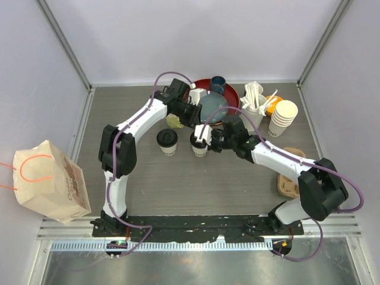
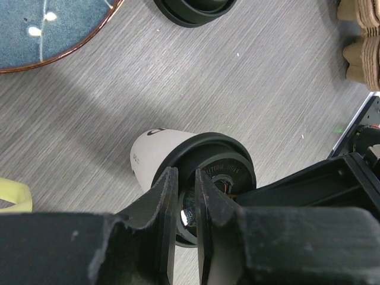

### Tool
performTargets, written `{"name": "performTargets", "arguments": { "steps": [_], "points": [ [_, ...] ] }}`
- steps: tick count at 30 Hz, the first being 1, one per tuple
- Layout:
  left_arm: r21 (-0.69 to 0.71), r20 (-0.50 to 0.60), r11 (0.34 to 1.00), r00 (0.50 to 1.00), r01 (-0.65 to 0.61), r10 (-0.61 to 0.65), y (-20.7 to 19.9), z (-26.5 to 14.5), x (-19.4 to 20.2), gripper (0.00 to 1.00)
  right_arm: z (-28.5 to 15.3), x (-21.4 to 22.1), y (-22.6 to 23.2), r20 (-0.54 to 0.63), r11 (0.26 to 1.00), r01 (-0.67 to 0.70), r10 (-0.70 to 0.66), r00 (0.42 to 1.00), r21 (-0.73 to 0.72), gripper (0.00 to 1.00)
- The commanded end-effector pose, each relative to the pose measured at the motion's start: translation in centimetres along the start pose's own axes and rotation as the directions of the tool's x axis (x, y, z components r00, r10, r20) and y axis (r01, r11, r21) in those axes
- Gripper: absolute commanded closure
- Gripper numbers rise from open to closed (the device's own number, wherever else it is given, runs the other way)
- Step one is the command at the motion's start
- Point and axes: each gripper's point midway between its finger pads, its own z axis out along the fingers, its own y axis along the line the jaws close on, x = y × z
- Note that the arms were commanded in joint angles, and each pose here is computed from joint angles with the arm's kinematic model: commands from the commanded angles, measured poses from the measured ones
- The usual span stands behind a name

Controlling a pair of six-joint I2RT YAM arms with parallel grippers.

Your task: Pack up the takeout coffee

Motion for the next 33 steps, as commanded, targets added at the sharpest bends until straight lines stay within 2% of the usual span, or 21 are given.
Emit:
{"name": "performTargets", "arguments": {
  "steps": [1,6,8,14,20,23,30,33],
  "points": [
    [-0.063,-0.139,0.997,0.989,0.036,-0.044,1.1,0.6,4.3,0.81,-0.5,7.9,3.4,-0.268,0.992,-0.119,0.105,0.958,-0.034,0.79],
    [-0.050,-0.090,0.999,0.996,0.002,-0.006,0.0,-0.7,2.4,0.81,-0.5,6.4,3.2,-0.215,0.992,-0.118,0.107,0.971,-0.035,0.77],
    [-0.024,-0.050,1.000,0.999,-0.018,0.016,-1.0,-1.5,1.2,0.79,-0.4,5.1,2.4,-0.179,0.992,-0.125,0.119,0.977,-0.021,0.72],
    [-0.011,0.023,0.999,0.998,-0.053,0.054,-2.2,-2.8,-1.3,0.68,-1.0,0.5,-0.1,-0.044,0.991,-0.128,0.130,0.991,0.040,0.60],
    [0.005,0.091,0.997,0.993,-0.072,0.071,-3.2,-4.1,-3.4,0.54,-2.3,-3.3,-1.1,0.062,0.992,-0.117,0.114,0.992,0.042,0.55],
    [0.001,0.115,0.996,0.989,-0.089,0.088,-3.5,-4.8,-4.3,0.51,-2.8,-4.5,-1.8,0.091,0.993,-0.106,0.100,0.991,0.060,0.53],
    [-0.038,0.119,0.997,0.990,-0.073,0.077,-2.4,-5.4,-4.9,0.48,-3.7,-6.9,-3.5,0.129,0.989,-0.112,0.099,0.987,0.094,0.46],
    [-0.047,0.129,0.996,0.989,-0.070,0.076,-2.2,-6.2,-5.2,0.48,-4.7,-8.2,-4.8,0.151,0.973,-0.178,0.156,0.976,0.145,0.45]
  ]
}}
